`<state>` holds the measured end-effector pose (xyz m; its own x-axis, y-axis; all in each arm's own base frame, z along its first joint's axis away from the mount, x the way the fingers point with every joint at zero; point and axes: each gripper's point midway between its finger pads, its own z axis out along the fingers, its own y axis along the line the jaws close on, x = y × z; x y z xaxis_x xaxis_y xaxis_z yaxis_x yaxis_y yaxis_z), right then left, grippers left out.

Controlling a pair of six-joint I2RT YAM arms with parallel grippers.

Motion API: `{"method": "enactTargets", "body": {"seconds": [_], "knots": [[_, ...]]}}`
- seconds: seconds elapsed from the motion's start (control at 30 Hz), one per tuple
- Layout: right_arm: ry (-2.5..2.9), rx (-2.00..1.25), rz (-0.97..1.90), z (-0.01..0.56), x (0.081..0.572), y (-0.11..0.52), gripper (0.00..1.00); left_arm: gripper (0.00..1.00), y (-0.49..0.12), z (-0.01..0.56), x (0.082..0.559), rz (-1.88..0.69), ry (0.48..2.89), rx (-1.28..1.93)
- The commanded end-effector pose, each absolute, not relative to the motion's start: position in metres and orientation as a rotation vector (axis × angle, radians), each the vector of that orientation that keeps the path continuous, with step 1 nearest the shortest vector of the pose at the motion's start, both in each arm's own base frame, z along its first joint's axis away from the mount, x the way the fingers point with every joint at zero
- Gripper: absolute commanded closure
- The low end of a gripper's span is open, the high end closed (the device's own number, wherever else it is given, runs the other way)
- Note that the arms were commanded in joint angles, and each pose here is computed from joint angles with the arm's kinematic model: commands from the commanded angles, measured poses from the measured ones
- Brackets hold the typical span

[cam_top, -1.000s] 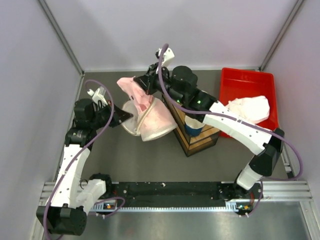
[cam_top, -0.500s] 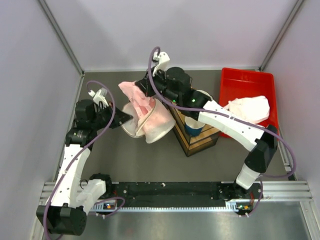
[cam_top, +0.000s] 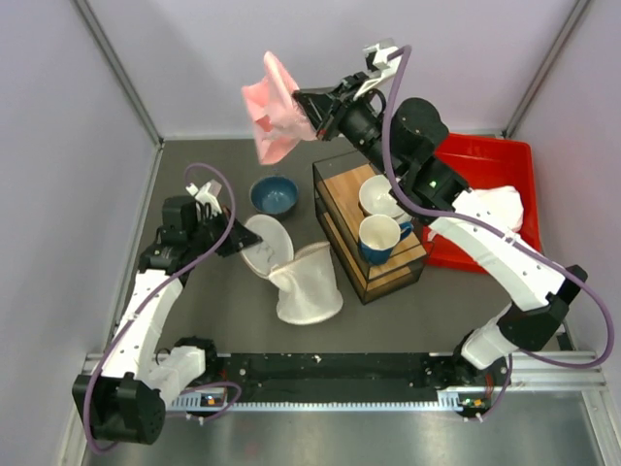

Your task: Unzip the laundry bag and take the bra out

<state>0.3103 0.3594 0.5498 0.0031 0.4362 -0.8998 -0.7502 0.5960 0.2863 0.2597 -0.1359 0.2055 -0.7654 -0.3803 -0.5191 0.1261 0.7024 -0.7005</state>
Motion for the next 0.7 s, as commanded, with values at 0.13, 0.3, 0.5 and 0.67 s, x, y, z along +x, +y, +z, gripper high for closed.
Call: {"method": "enactTargets", "body": {"seconds": [0.13,0.3,0.5,0.67], "knots": [[1.183,-0.2,0.848,0.581,0.33,0.309,1.0,1.0,-0.132,0.229,0.264,-0.915,2.183,-0.13],[1.146,-0.108,0.82,0.598,0.347,0.247,1.0,1.0,-0.128,0.229,0.267,-0.876,2.184,-0.122],[1.162,0.033,0.638,0.593,0.367,0.168,1.0,1.0,-0.126,0.235,0.271,-0.861,2.159,-0.12],[1.236,0.17,0.458,0.554,0.377,0.102,1.0,1.0,-0.117,0.242,0.273,-0.785,2.144,-0.117]]}}
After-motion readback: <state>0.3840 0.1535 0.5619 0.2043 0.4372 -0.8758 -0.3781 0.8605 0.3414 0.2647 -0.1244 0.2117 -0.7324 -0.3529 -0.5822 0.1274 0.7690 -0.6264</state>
